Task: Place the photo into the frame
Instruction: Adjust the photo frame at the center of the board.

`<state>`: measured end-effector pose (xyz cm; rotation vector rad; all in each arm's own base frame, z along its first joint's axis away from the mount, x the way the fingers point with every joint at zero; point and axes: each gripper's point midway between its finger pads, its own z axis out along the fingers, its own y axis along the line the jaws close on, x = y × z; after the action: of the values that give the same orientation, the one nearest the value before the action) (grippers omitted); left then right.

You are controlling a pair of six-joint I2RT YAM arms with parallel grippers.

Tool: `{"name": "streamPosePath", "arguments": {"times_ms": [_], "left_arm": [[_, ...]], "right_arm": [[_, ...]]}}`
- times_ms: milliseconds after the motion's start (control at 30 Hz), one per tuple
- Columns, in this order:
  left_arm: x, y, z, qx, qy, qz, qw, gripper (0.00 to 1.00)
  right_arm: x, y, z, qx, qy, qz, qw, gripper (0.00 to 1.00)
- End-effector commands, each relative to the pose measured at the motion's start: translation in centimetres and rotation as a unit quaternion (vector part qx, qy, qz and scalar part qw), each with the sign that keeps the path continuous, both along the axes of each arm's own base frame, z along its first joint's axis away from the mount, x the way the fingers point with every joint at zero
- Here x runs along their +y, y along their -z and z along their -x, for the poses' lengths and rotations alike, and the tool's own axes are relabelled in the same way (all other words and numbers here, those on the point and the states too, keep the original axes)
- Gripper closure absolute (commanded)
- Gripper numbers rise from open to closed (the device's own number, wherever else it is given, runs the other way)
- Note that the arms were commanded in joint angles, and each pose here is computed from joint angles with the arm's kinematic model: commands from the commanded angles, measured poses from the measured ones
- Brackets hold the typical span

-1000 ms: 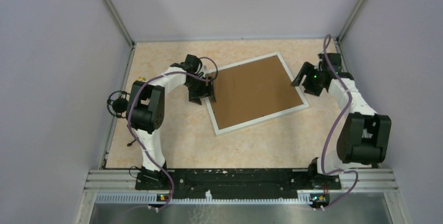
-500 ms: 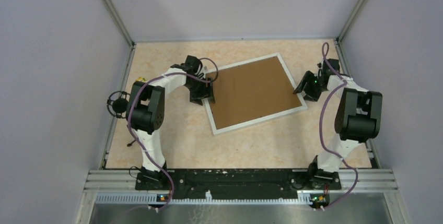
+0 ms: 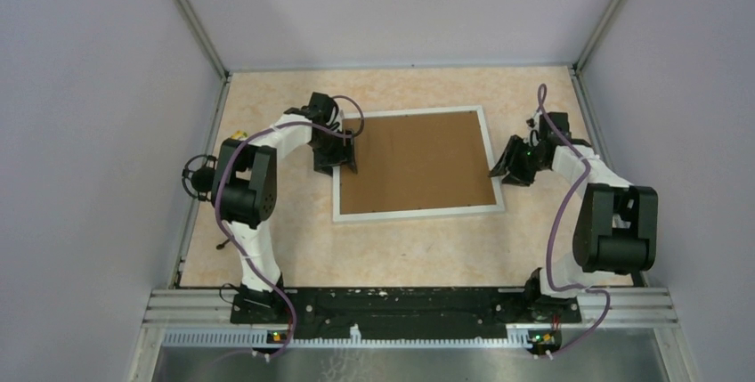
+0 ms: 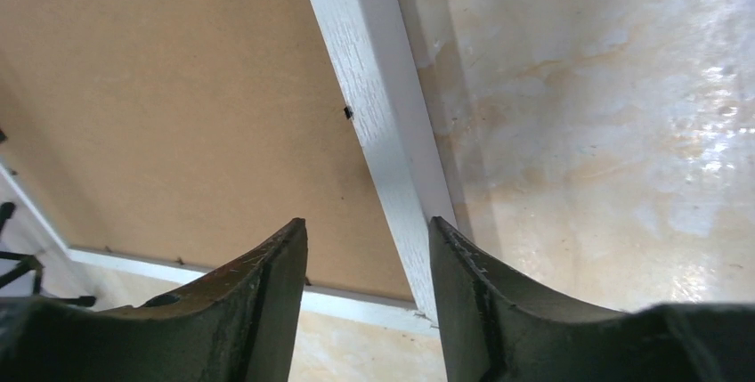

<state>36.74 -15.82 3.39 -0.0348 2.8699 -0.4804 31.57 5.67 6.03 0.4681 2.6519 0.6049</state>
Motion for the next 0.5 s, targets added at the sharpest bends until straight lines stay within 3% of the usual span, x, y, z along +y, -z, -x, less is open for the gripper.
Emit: {"name": "streamPosePath", "arguments": {"times_ms": [0,200,467], "left_arm": [[-1.9,-1.4,-0.2,-0.018,0.017,0.03,0.999,0.26],[-2.0,-1.3,-0.2,-0.014,0.018,0.037,0.999,0.26],[-2.1,-1.4,-0.2,-0.015,0.02,0.039,0.999,0.26]], "right_arm": [[-0.9,-1.7,-2.2,-0.035,-0.01,0.005,0.999,0.58],[-1.6,-0.4,-3.5,-0.029,-0.009,0.023,0.999,0.68],[-2.5,0.7,-4.7,-0.026,-0.005,0.044,0.999,0.72]]}}
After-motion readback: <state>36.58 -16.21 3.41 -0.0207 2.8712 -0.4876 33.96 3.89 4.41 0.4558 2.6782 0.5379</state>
